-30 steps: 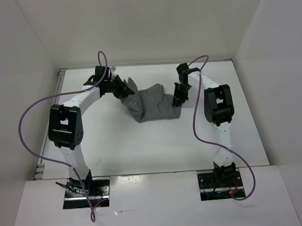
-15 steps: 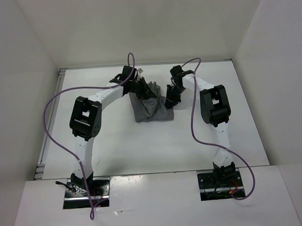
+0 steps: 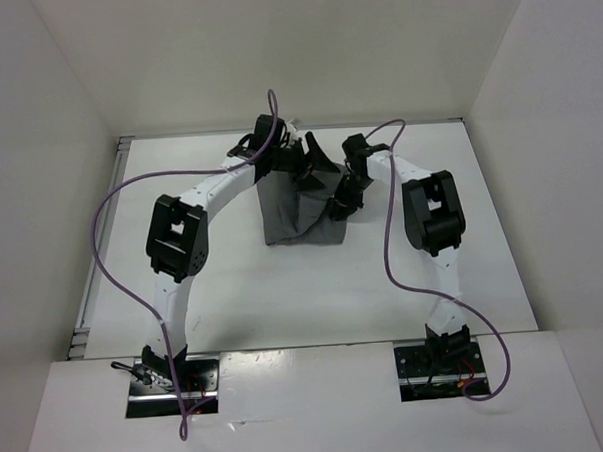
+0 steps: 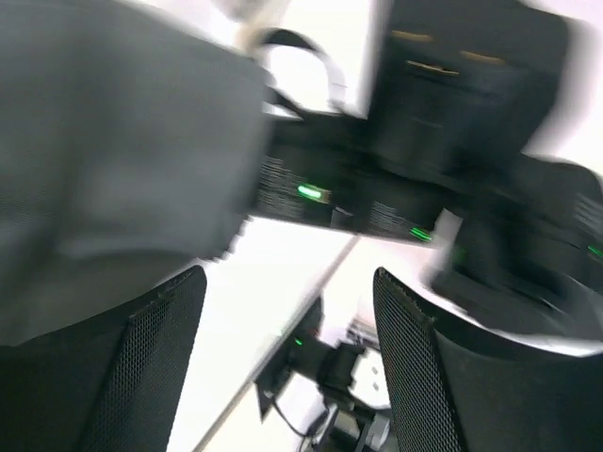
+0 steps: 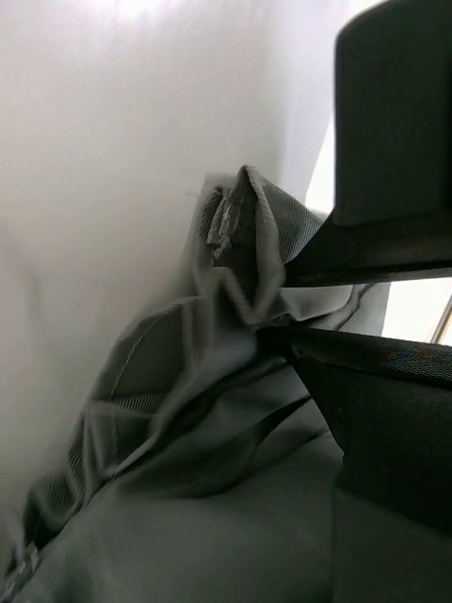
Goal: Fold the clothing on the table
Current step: Fold the skirt
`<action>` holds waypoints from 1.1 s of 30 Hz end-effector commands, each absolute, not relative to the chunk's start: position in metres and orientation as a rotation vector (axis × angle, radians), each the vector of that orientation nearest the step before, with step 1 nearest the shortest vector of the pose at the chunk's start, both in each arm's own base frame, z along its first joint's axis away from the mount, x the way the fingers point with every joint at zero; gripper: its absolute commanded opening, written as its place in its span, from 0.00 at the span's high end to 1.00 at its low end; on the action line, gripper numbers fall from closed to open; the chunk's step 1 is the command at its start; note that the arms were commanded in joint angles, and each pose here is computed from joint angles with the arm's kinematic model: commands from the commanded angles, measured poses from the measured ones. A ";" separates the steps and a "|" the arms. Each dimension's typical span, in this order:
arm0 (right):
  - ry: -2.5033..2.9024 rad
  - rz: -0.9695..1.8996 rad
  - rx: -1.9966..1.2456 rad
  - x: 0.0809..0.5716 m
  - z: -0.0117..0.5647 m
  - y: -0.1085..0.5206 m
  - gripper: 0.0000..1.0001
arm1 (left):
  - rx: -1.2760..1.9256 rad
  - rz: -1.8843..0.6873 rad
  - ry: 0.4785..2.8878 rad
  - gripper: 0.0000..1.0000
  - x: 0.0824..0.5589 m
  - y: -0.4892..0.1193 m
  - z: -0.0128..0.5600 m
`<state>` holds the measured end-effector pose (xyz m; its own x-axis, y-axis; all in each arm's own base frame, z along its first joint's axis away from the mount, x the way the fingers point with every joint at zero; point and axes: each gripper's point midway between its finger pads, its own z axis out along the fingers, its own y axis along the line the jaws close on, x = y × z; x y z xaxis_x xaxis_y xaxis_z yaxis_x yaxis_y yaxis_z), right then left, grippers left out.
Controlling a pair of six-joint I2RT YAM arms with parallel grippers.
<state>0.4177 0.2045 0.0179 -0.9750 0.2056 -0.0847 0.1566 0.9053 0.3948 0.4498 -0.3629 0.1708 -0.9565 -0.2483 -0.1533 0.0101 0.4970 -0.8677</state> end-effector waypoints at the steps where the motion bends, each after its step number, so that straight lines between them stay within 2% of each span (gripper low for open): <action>1: 2.863 0.445 0.428 0.421 0.043 0.161 0.71 | 0.000 -1.653 2.268 0.21 0.431 -0.377 0.270; 6: 2.702 0.259 0.518 0.416 0.109 0.121 0.64 | 0.034 -1.669 2.175 0.20 0.421 -0.352 0.302; 9: 2.622 0.236 0.485 0.412 0.150 0.127 0.61 | -0.083 -1.477 2.188 0.21 0.433 -0.309 0.303; 10: 2.586 0.263 0.461 0.416 0.165 0.135 0.60 | -0.122 -1.341 2.196 0.23 0.443 -0.291 0.288; 12: 2.548 0.373 0.348 0.420 0.190 0.166 0.56 | -0.207 -1.211 2.210 0.29 0.445 -0.258 0.279; 13: 2.533 0.464 0.288 0.420 0.201 0.183 0.55 | -0.232 -1.171 2.219 0.49 0.446 -0.248 0.270; 15: 2.491 0.560 0.184 0.439 0.214 0.211 0.55 | -0.314 -1.111 2.280 0.79 0.440 -0.231 0.235; 17: 2.530 0.665 0.113 0.451 0.200 0.239 0.55 | -0.364 -1.098 2.317 1.00 0.435 -0.222 0.214; 19: 2.500 0.718 0.042 0.468 0.204 0.257 0.63 | -0.392 -1.096 2.349 1.00 0.434 -0.217 0.199; 20: 2.560 0.761 0.030 0.472 0.176 0.267 0.66 | -0.384 -1.089 2.358 1.00 0.435 -0.217 0.195; 22: 2.602 0.805 -0.015 0.473 0.159 0.276 0.76 | -0.403 -1.080 2.393 1.00 0.430 -0.216 0.180; 24: 2.699 0.837 -0.041 0.459 0.123 0.278 0.84 | -0.412 -1.059 2.395 1.00 0.431 -0.210 0.175; 28: 2.823 0.826 0.005 0.410 0.092 0.256 0.90 | -0.435 -1.041 2.424 1.00 0.428 -0.208 0.161; 32: 2.893 0.675 0.069 0.347 0.099 0.208 0.90 | -0.443 -1.000 2.434 1.00 0.429 -0.200 0.154; 33: 2.831 0.661 0.087 0.343 0.124 0.199 0.90 | -0.453 -0.985 2.441 1.00 0.428 -0.198 0.152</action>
<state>0.3494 0.2239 0.0303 -0.9967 0.0815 -0.0008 0.0736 0.9049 0.4193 0.4245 -0.2063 0.1529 -0.8477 -0.4672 -0.2515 -0.1469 0.6622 -0.7348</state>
